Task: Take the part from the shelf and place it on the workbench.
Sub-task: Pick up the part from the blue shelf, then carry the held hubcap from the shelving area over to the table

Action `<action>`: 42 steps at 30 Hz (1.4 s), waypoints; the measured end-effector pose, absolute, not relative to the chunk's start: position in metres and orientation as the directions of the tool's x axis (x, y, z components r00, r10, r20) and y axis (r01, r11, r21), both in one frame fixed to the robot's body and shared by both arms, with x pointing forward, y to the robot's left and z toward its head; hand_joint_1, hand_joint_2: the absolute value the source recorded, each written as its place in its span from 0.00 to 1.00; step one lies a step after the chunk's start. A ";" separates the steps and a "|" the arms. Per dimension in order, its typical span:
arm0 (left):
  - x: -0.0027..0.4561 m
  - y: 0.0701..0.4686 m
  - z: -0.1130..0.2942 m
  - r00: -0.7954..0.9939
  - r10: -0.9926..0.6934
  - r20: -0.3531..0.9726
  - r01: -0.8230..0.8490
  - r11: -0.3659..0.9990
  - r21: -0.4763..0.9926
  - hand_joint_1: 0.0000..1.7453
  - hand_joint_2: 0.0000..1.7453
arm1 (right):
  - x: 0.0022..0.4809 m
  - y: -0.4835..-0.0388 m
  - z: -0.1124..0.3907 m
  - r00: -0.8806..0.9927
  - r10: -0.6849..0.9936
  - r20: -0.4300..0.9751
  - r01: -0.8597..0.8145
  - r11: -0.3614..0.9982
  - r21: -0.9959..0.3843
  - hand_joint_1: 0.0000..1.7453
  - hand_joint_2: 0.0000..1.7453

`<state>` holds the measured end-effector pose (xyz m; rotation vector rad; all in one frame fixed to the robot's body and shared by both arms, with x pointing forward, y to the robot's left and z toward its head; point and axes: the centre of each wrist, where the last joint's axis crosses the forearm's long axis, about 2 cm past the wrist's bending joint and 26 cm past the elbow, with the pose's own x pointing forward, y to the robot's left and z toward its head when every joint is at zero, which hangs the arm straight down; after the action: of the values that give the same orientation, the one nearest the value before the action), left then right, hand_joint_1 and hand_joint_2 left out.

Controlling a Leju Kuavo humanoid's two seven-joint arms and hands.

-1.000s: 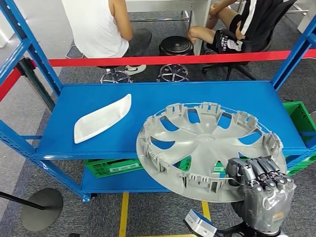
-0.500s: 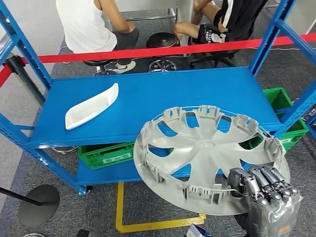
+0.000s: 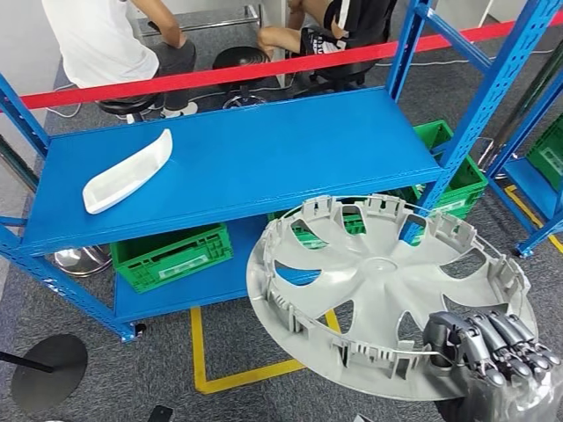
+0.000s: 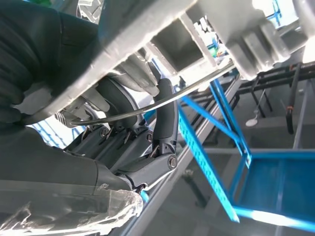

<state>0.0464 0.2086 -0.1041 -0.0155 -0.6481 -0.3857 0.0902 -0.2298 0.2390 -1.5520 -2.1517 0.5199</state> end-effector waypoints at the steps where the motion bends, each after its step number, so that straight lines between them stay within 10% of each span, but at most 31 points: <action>1: 0.046 0.208 -0.104 0.727 -0.350 0.591 0.361 0.927 0.105 0.00 1.00 | 0.089 -0.230 0.239 -0.276 0.953 0.128 0.788 0.300 -0.537 1.00 1.00; 42: 0.040 0.198 -0.103 0.608 -0.537 0.585 0.538 0.820 0.194 0.00 1.00 | 0.064 -0.253 0.257 -0.082 0.992 0.091 0.825 0.119 -0.552 1.00 1.00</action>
<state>0.0396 0.1976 -0.1027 -0.0012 -0.6759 -0.6207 0.0643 -0.2526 0.2571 -1.7567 -1.9619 0.5054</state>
